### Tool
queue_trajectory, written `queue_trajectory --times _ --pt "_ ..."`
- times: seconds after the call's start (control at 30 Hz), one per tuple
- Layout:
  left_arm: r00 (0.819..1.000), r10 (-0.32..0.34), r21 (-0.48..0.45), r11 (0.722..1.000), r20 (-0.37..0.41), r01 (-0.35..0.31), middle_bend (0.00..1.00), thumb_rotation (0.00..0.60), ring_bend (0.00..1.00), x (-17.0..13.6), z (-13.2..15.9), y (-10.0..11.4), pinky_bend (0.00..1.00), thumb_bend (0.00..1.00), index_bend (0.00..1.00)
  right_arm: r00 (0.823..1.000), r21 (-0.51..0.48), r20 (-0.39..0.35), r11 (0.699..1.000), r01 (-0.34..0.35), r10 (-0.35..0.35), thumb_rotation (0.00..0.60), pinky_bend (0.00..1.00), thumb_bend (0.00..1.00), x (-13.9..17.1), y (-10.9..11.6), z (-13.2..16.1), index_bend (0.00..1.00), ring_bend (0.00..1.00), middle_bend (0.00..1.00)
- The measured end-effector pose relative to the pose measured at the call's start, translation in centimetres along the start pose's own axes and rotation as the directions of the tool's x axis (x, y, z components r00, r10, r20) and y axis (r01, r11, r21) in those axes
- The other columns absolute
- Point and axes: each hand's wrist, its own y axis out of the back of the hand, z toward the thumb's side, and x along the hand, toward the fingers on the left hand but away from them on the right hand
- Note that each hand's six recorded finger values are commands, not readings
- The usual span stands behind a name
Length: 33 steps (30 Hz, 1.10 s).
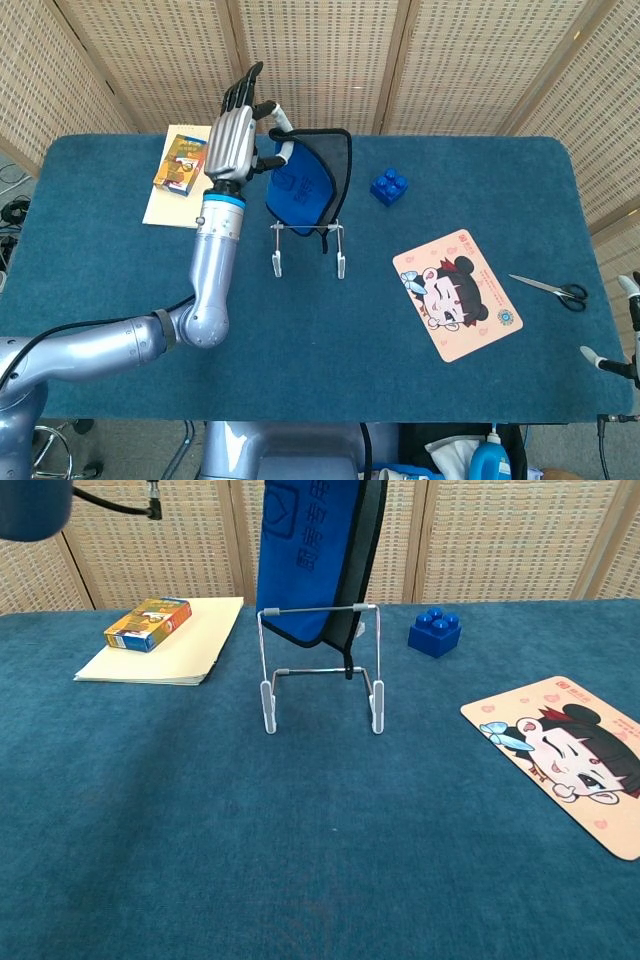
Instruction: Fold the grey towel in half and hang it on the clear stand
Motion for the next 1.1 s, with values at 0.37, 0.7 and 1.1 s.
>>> queue_trajectory --times 0.37,0.7,1.1 --pt "1.000 -0.027 -0.030 0.999 -0.014 0.027 0.00 0.600 0.00 -0.8 1.5 -1.5 0.00 0.59 0.89 1.000 0.000 0.008 1.000 0.002 -0.002 0.600 0.00 0.00 -0.1 0.1 -0.2 0.00 0.00 0.00" --pt "0.994 -0.106 -0.048 0.993 -0.013 0.105 0.00 0.600 0.00 -4.0 0.6 -2.6 0.00 0.58 0.90 1.000 0.005 -0.001 1.000 0.000 0.000 0.600 0.00 0.00 0.0 -0.1 0.0 0.00 0.00 0.00" --pt "0.990 -0.139 -0.063 0.988 0.001 0.139 0.00 0.600 0.00 -7.0 -2.0 -1.7 0.00 0.58 0.90 1.000 0.009 -0.008 1.000 -0.002 0.002 0.600 0.00 0.00 0.1 -0.2 0.3 0.00 0.00 0.00"
